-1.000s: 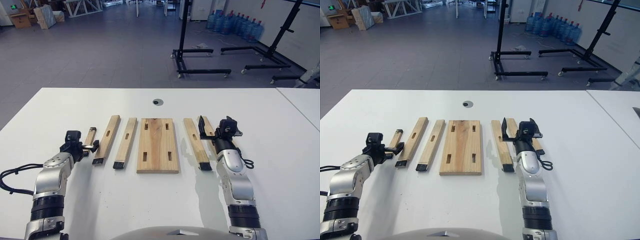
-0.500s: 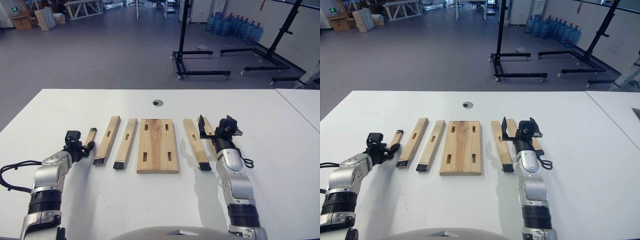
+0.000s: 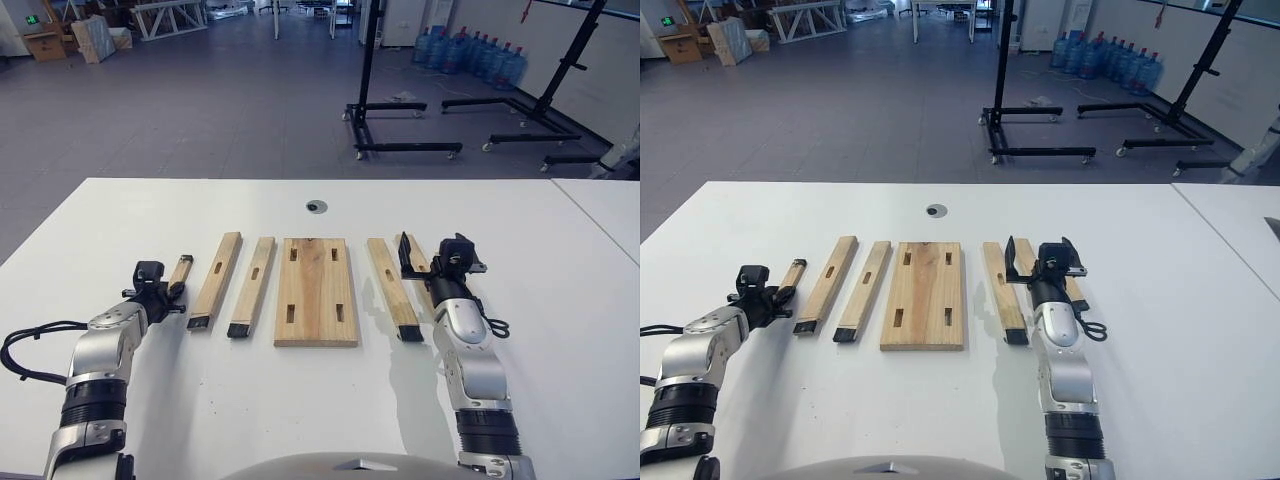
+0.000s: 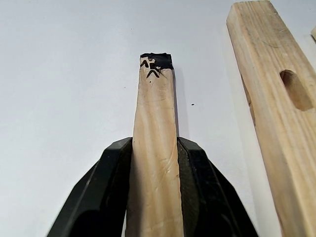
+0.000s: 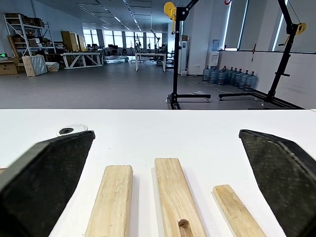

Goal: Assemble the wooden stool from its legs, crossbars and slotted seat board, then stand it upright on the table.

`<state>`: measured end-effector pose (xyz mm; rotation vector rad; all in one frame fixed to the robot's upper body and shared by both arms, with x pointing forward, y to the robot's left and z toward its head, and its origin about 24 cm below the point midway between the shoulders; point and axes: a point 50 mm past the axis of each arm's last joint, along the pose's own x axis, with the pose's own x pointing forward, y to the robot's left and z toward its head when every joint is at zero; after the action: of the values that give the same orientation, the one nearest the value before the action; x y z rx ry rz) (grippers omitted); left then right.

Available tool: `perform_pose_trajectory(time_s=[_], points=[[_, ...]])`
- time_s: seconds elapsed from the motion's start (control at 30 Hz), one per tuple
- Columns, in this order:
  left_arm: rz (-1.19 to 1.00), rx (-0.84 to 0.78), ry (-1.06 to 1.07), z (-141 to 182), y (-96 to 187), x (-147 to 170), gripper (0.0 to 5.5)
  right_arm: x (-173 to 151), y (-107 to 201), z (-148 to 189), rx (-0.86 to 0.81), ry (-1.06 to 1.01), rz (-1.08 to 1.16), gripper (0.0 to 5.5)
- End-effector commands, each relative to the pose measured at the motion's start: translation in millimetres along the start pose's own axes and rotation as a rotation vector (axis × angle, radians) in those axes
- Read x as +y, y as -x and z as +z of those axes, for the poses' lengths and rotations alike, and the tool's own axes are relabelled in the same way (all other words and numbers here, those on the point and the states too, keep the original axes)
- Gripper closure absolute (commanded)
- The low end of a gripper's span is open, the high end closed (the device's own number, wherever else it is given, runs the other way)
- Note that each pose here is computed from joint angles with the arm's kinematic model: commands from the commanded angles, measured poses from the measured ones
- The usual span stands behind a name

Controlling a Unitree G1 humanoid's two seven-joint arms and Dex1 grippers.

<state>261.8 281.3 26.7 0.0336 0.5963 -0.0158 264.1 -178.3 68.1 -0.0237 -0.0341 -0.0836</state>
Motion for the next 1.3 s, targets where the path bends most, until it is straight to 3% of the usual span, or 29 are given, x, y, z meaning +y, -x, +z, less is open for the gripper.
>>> perform_pose_trajectory(time_s=[0.03, 0.13, 0.2, 0.3, 0.37, 0.57, 0.8, 1.0, 1.3], points=[[0.004, -0.218, 0.035, 35.9, 2.6, -13.0, 4.26, 1.9, -3.0, 6.4, -0.010, -0.010, 0.015, 0.10], [0.022, -0.474, -0.065, 92.6, 16.4, -29.4, 4.26, 8.6, -9.3, 23.4, -0.042, -0.058, 0.102, 0.10], [-0.044, -0.655, -0.166, 131.6, 36.5, -52.4, 4.26, 28.0, -14.1, 50.2, -0.067, -0.198, 0.300, 0.10], [-0.236, -0.801, -0.338, 154.7, 56.5, -95.4, 4.26, 52.3, -5.3, 84.8, -0.041, -0.565, 0.588, 0.10], [-0.368, -0.820, -0.429, 149.6, 58.9, -122.1, 4.26, 60.7, 3.3, 99.5, -0.021, -0.763, 0.716, 0.10], [-0.629, -0.771, -0.379, 118.4, 66.4, -163.0, 4.26, 62.9, 14.3, 98.8, 0.109, -1.023, 0.773, 0.10], [-0.803, -0.705, -0.390, 95.9, 76.3, -183.8, 4.26, 78.2, 14.5, 87.4, 0.240, -1.021, 0.747, 0.10], [-0.771, -0.676, -0.438, 93.0, 72.3, -173.3, 4.26, 81.6, 19.4, 79.1, 0.324, -1.021, 0.720, 1.14], [-0.818, -0.664, -0.450, 85.8, 76.2, -183.3, 4.26, 78.8, 13.1, 85.7, 0.294, -1.093, 0.695, 2.76]])
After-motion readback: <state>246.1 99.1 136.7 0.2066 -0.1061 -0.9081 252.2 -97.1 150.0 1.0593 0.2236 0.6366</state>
